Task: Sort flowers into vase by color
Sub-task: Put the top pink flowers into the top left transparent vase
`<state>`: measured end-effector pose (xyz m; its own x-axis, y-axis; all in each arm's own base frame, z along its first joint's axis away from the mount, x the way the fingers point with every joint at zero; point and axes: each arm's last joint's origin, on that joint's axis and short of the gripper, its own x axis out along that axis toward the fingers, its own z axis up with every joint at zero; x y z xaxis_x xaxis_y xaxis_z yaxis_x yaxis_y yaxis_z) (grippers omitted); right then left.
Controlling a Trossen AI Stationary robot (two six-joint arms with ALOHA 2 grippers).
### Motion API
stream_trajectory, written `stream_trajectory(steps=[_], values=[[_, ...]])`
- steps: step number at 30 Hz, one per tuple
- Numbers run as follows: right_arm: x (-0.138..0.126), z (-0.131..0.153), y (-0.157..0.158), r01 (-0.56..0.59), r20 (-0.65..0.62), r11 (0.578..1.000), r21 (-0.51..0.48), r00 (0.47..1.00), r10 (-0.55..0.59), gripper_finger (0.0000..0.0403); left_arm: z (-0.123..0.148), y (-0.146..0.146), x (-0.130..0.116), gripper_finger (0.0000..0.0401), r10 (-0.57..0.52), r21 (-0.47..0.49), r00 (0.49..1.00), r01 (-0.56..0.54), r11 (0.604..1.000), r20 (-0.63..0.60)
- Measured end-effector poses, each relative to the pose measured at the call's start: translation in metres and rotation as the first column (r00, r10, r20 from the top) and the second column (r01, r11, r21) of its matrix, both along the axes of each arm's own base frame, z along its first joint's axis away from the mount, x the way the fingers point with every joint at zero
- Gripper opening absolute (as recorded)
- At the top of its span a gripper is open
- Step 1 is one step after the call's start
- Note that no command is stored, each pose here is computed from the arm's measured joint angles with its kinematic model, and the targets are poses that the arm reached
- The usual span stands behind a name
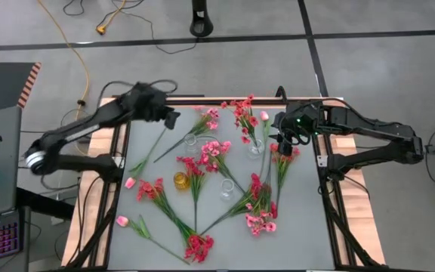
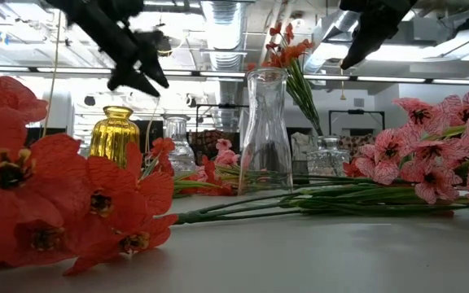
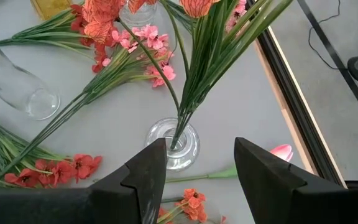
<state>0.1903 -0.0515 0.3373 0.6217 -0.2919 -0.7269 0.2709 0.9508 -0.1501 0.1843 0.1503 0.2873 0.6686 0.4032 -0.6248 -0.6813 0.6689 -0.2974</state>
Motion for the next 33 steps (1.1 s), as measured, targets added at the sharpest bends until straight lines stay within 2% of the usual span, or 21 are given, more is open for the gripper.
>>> stream_trajectory(steps=[9,13,16,21,26,31,33], values=[[0.000,0.000,0.000,0.000,0.000,1.000,0.000,1.000,0.000,0.0214,-0.044,0.076,0.038,0.0175,-0.028,-0.250,0.998,0.013,0.968,-0.055],[0.000,0.000,0.000,0.000,0.000,1.000,0.000,1.000,0.000,0.0214,-0.059,0.098,0.054,0.0168,-0.066,-0.346,0.997,0.045,0.937,-0.049],[0.000,0.000,0.000,0.000,0.000,1.000,0.000,1.000,0.000,0.0214,-0.066,0.110,0.065,0.0162,-0.103,-0.380,0.992,0.070,0.922,-0.068],[0.000,0.000,0.000,0.000,0.000,1.000,0.000,1.000,0.000,0.0214,-0.076,0.119,0.077,0.0158,-0.154,-0.451,0.977,0.072,0.890,-0.149],[0.000,0.000,0.000,-0.001,0.000,1.000,0.001,1.000,0.001,0.0214,-0.092,0.115,0.087,0.0158,-0.199,-0.507,0.960,0.073,0.859,-0.199],[0.000,0.000,0.000,-0.001,-0.001,1.000,0.001,1.000,0.001,0.0214,-0.103,0.106,0.096,0.0158,-0.239,-0.536,0.945,0.085,0.840,-0.224],[0.000,0.000,0.000,-0.001,-0.001,1.000,0.001,1.000,0.001,0.0214,-0.103,0.103,0.099,0.0158,-0.244,-0.530,0.941,0.086,0.844,-0.236]])
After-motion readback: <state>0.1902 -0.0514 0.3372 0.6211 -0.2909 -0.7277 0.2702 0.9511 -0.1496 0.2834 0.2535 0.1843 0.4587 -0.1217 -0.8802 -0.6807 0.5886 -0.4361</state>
